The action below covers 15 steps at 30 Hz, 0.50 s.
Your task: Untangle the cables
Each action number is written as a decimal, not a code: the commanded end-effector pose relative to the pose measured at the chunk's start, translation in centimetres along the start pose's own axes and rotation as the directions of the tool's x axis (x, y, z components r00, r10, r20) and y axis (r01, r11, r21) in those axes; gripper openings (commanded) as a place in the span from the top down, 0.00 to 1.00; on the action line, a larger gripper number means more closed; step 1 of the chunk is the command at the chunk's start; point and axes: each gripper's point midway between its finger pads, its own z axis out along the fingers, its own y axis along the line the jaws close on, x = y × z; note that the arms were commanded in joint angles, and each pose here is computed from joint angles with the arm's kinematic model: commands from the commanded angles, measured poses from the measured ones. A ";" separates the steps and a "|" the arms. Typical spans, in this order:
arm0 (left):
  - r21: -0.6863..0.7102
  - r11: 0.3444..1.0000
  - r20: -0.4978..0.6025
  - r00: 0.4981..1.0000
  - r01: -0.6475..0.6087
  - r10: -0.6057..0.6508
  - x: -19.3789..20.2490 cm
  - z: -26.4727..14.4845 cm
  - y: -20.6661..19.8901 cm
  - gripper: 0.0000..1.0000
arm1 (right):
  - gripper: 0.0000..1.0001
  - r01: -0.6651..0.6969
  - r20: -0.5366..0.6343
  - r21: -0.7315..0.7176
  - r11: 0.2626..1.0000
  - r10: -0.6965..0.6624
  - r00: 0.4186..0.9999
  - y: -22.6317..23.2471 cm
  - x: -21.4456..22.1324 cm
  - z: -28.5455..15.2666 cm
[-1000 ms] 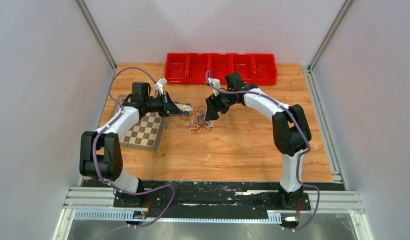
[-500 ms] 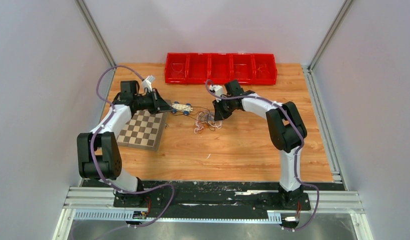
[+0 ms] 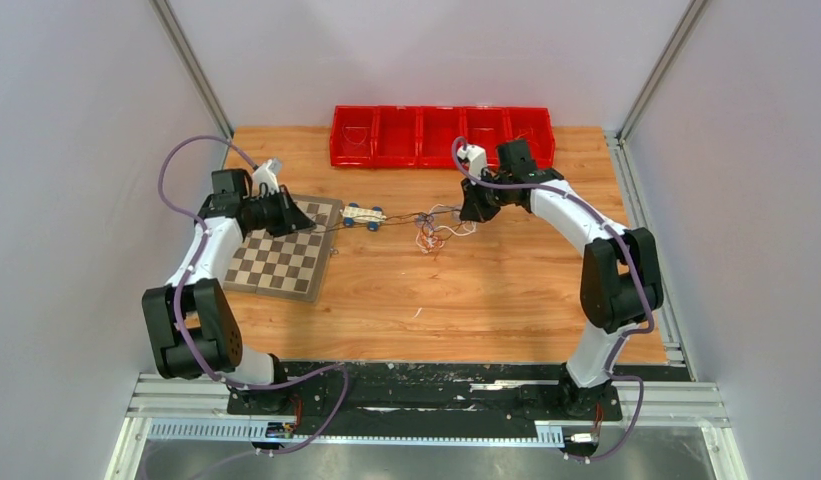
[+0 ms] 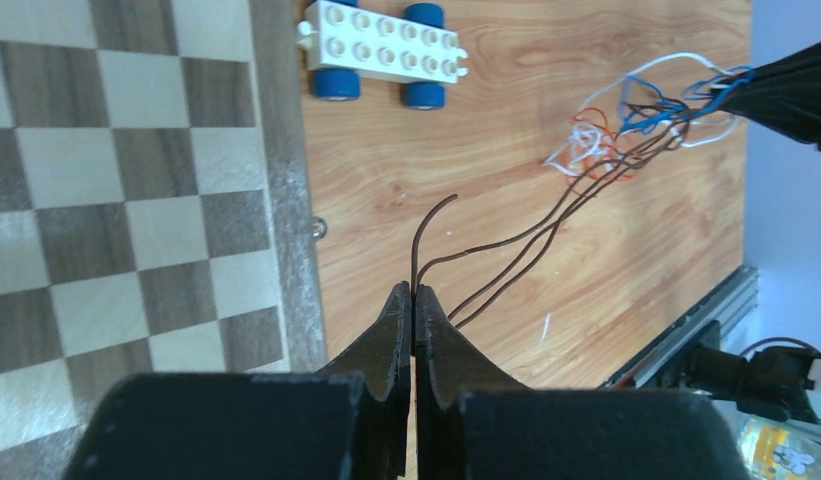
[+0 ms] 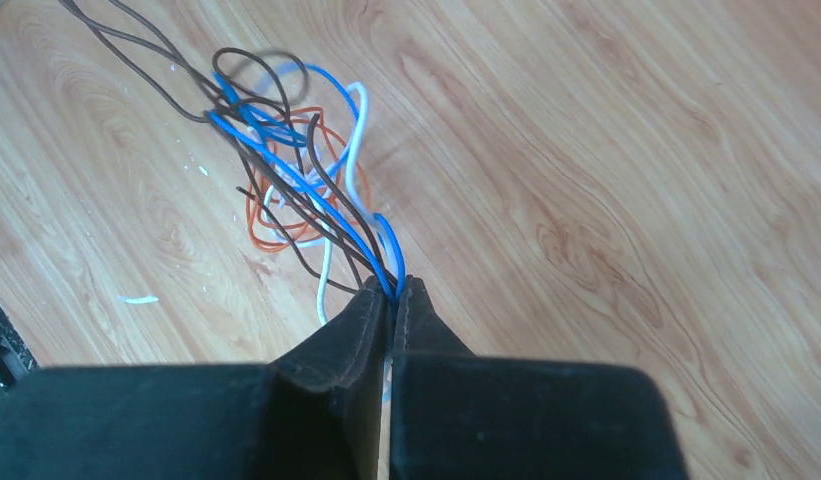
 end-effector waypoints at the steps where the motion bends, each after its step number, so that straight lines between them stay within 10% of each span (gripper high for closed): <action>1: -0.131 0.991 0.049 0.998 -0.041 0.047 -0.8 -2.0 3.0 1.00 | 1.00 0.030 -0.016 0.074 0.997 -0.029 0.999 -2.1 0.6 -2.8; 15: -0.375 0.926 0.016 0.998 -0.046 0.056 0.3 -6.5 11.9 1.00 | 1.00 -0.028 -0.107 0.289 0.957 0.061 0.992 -11.1 7.2 -9.2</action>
